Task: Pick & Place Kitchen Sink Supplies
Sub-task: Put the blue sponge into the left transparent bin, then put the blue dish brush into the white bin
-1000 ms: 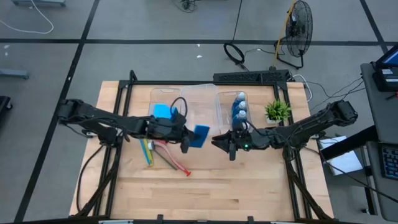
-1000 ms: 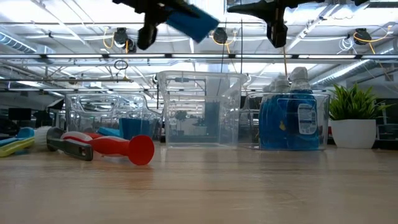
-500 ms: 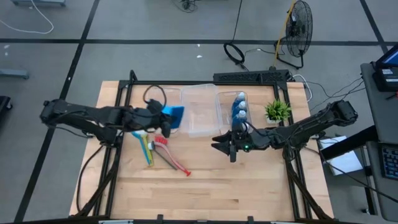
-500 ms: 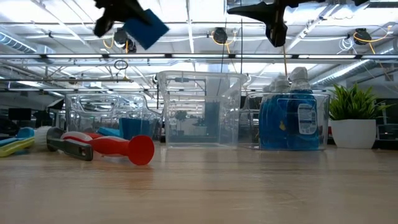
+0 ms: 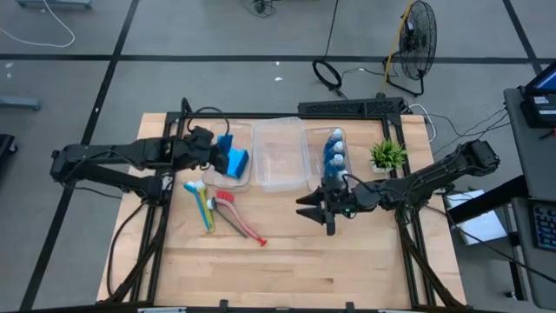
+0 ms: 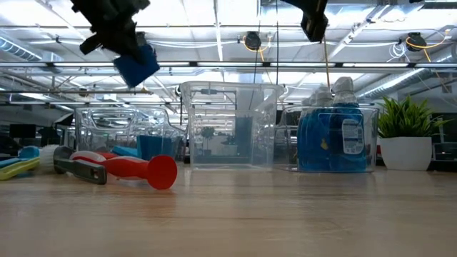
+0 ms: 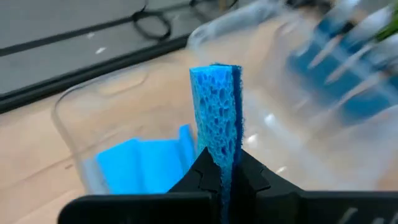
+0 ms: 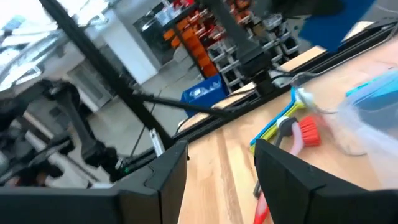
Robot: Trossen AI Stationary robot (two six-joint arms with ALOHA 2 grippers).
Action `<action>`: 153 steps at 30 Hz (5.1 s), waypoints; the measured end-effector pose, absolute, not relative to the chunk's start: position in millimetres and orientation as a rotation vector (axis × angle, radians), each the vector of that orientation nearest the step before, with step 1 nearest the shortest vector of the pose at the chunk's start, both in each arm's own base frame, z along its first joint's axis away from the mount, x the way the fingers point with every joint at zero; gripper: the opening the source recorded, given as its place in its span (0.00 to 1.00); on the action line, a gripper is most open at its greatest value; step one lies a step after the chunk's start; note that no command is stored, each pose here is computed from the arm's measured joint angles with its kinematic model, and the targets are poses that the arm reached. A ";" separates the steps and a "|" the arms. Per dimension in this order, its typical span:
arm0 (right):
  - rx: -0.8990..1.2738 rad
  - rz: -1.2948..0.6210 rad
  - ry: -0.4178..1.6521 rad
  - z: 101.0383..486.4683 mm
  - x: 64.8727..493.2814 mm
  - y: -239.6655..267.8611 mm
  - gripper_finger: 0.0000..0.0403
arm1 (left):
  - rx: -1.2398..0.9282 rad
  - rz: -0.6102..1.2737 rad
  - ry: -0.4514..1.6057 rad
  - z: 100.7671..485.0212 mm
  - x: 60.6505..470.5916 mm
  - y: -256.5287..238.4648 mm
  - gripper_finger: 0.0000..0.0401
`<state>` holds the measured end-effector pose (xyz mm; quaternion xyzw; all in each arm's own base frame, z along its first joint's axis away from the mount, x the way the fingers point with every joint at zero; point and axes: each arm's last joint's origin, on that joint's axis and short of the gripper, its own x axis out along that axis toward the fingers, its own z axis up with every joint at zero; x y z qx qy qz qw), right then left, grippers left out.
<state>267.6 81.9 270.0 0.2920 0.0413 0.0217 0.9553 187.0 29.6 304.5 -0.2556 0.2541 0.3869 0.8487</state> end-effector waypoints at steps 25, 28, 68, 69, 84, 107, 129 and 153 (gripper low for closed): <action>0.621 0.160 0.110 271.1 256.1 113.0 0.42 | -0.710 0.762 0.889 238.9 218.9 126.8 0.02; 0.621 0.163 0.112 271.0 255.6 114.1 0.42 | -0.730 0.715 0.869 238.1 220.5 132.4 0.02; 0.629 0.170 0.091 273.1 255.6 114.2 0.41 | -0.817 0.607 0.758 191.8 189.5 128.9 0.62; 0.629 0.170 0.091 273.1 255.6 114.2 0.41 | -0.810 0.604 0.754 194.2 188.0 127.8 0.64; 0.629 0.170 0.091 273.0 255.6 114.2 0.41 | -0.854 0.543 0.638 235.3 157.7 98.4 0.58; 0.625 0.170 0.095 272.7 255.6 114.2 0.41 | -0.986 0.026 0.660 264.0 166.7 7.5 0.38; 0.620 0.190 0.090 276.1 252.7 114.6 0.41 | -0.966 0.025 0.895 242.7 173.8 -63.0 0.35; 0.517 0.276 0.044 287.2 246.3 114.2 0.41 | -0.929 0.806 1.126 207.7 122.2 -71.2 0.35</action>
